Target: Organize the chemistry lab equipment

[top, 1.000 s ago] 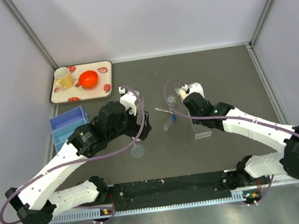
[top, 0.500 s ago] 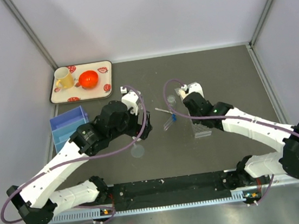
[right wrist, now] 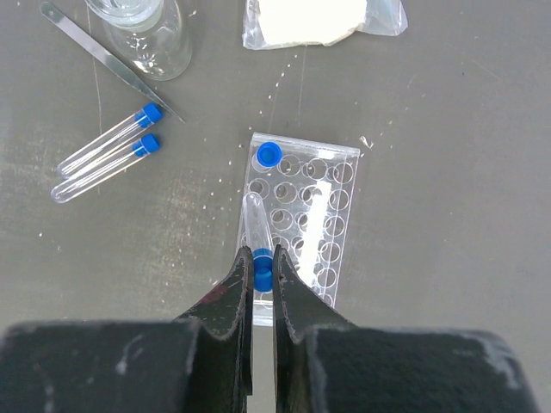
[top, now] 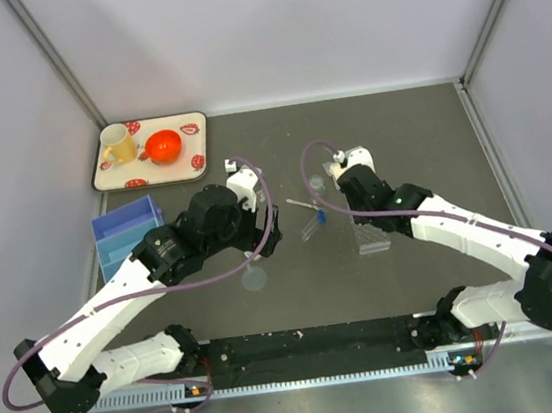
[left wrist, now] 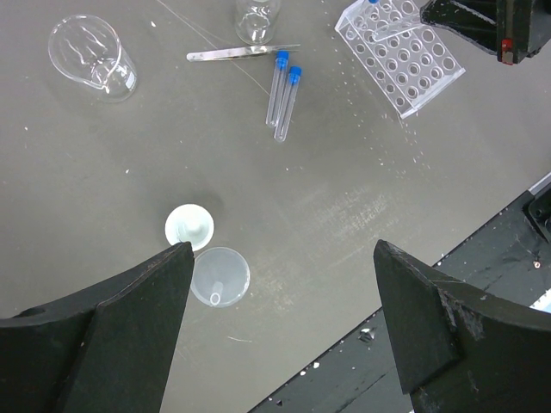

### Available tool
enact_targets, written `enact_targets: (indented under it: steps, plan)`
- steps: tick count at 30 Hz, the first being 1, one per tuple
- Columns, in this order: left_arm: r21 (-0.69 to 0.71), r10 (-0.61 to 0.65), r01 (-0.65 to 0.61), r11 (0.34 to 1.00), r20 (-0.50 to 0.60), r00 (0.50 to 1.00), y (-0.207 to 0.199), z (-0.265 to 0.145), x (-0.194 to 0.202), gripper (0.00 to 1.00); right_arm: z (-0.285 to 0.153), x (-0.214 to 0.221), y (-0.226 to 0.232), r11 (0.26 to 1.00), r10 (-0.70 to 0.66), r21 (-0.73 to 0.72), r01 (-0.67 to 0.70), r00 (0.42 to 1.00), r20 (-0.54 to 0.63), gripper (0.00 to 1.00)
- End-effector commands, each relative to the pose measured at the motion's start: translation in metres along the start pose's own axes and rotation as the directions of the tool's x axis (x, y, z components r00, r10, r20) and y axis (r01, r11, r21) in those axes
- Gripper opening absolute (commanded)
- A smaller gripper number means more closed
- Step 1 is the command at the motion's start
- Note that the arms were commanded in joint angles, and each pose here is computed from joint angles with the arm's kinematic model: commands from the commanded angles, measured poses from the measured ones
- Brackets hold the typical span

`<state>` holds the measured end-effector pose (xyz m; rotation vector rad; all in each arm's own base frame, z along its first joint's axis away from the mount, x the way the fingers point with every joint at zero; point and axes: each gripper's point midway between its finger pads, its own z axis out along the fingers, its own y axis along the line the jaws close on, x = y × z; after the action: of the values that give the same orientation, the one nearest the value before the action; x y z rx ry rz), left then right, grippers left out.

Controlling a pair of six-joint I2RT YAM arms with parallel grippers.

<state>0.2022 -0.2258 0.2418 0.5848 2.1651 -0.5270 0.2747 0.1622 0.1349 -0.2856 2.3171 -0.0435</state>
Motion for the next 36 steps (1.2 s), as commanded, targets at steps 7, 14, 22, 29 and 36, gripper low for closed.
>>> enact_targets:
  steps: [7, 14, 22, 29, 36]
  plan:
    - [0.006, 0.007, -0.008, 1.0, 0.057, 0.998, -0.002, 0.0, -0.017, 0.91, -0.009, -0.031, -0.001, 1.0, 0.015, 0.002, -0.015, 0.998, 0.062, 0.0]
    - [0.008, 0.009, -0.01, 1.0, 0.059, 0.998, -0.003, -0.001, -0.017, 0.91, -0.004, -0.034, 0.0, 1.0, 0.016, 0.006, -0.017, 0.998, 0.055, 0.0]
    - [0.005, 0.011, -0.011, 1.0, 0.059, 0.998, -0.002, -0.001, -0.016, 0.91, 0.003, -0.028, -0.003, 1.0, 0.027, 0.008, -0.028, 0.999, 0.04, 0.0]
    - [0.005, 0.011, -0.011, 1.0, 0.049, 0.999, -0.002, 0.002, -0.015, 0.91, 0.008, -0.024, -0.004, 0.999, 0.035, 0.007, -0.035, 0.999, 0.031, 0.0]
    - [0.007, 0.011, -0.011, 1.0, 0.05, 0.999, -0.003, 0.003, -0.016, 0.91, 0.012, -0.015, -0.002, 0.999, 0.037, 0.0, -0.037, 0.999, 0.015, 0.0]
